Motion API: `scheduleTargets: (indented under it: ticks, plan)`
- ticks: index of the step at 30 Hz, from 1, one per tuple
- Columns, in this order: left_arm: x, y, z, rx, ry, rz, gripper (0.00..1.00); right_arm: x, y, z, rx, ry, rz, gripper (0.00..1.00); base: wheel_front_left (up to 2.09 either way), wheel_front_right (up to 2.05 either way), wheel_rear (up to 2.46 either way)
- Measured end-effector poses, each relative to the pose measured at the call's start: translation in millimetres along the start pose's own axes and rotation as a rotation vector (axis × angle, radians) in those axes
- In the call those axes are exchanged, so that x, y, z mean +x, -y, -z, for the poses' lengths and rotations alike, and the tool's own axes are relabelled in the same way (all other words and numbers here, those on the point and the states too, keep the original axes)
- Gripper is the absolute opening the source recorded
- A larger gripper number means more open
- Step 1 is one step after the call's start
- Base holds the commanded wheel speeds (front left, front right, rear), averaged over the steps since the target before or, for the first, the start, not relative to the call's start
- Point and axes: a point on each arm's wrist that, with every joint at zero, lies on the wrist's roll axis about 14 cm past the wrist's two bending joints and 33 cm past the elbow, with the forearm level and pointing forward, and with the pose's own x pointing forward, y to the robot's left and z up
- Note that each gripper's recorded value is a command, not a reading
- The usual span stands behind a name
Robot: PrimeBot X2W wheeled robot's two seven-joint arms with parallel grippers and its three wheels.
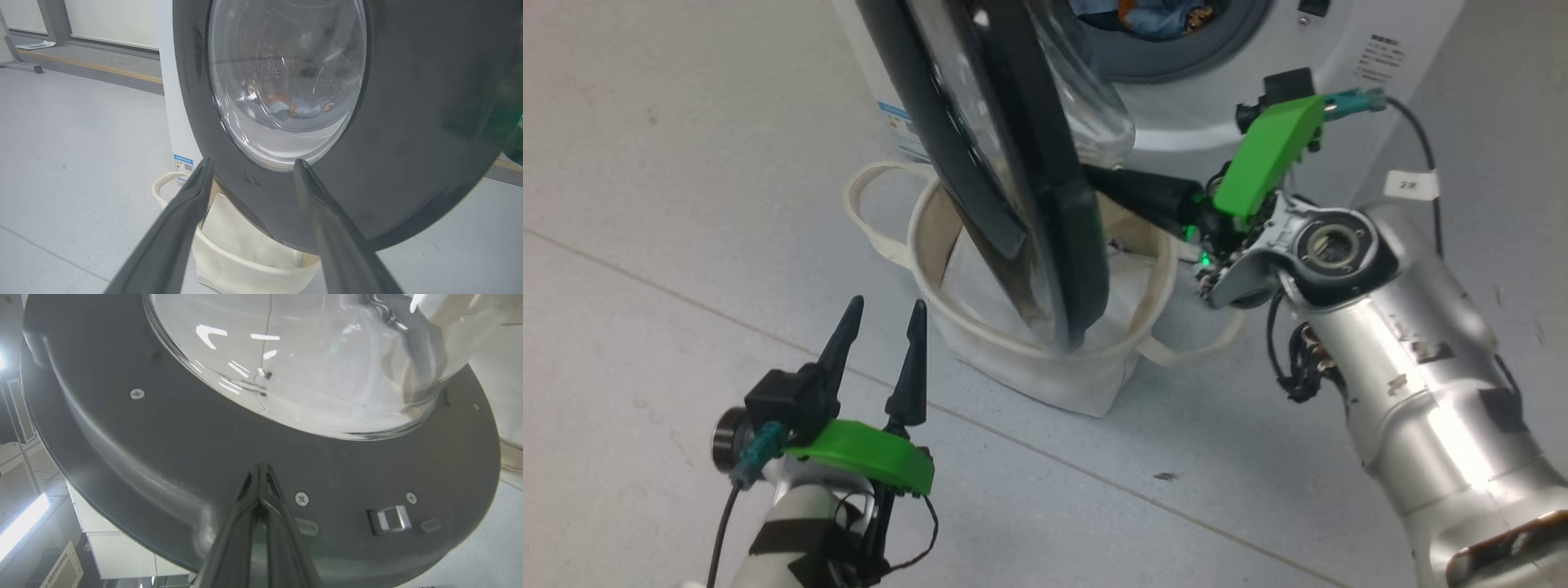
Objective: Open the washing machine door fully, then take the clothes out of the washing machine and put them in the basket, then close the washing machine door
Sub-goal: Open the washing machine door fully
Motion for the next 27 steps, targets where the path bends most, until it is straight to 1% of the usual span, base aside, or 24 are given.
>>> scheduleTargets:
  ticks: [5,8,12,13,14,15,17,20,22,25,27]
  plan:
    - [-8.9,-12.6,-0.2,0.001,-0.002,-0.036,1.00,20.1,-8.2,22.0,0.012,-0.041,-0.027,0.00,0.00,0.00,0.00]
    - [-11.7,-21.1,-0.3,0.003,-0.003,-0.060,1.00,32.8,-15.3,37.6,0.037,-0.057,-0.062,0.00,0.00,0.00,0.00]
    - [-13.0,-27.0,-4.6,0.015,0.008,-0.075,1.00,36.3,-19.3,43.1,0.036,-0.038,-0.058,0.00,0.00,0.00,0.00]
    - [-12.7,-28.3,-6.2,0.016,0.013,-0.077,1.00,35.3,-16.6,41.7,0.037,-0.021,-0.045,0.62,0.00,0.00,0.00]
    - [-12.7,-28.3,-6.2,0.016,0.013,-0.077,1.00,35.3,-16.6,41.7,0.037,-0.021,-0.045,1.00,0.00,0.00,0.00]
    - [-11.7,-30.3,-8.7,0.018,0.021,-0.077,1.00,31.0,-10.5,40.4,0.024,-0.002,-0.011,1.00,0.00,0.00,0.00]
    - [-10.7,-30.9,-11.7,0.018,0.030,-0.074,1.00,26.0,-9.5,36.5,-0.024,0.027,0.019,1.00,0.00,0.00,0.00]
    - [-11.2,-34.6,-16.5,0.013,0.044,-0.069,1.00,13.4,-18.9,27.5,-0.104,0.092,0.026,1.00,0.00,0.00,0.00]
    - [-12.2,-38.2,-17.6,0.022,0.046,-0.072,1.00,7.4,-23.4,26.7,-0.124,0.111,0.020,1.00,0.00,0.00,0.00]
    - [-14.4,-49.6,-25.3,0.054,0.062,-0.074,1.00,-17.2,-24.4,33.9,-0.159,0.157,0.024,1.00,0.00,0.00,0.00]
    - [-15.4,-55.7,-28.8,0.076,0.067,-0.068,1.00,-38.8,-14.1,37.3,-0.219,0.208,0.075,1.00,0.00,0.00,0.00]
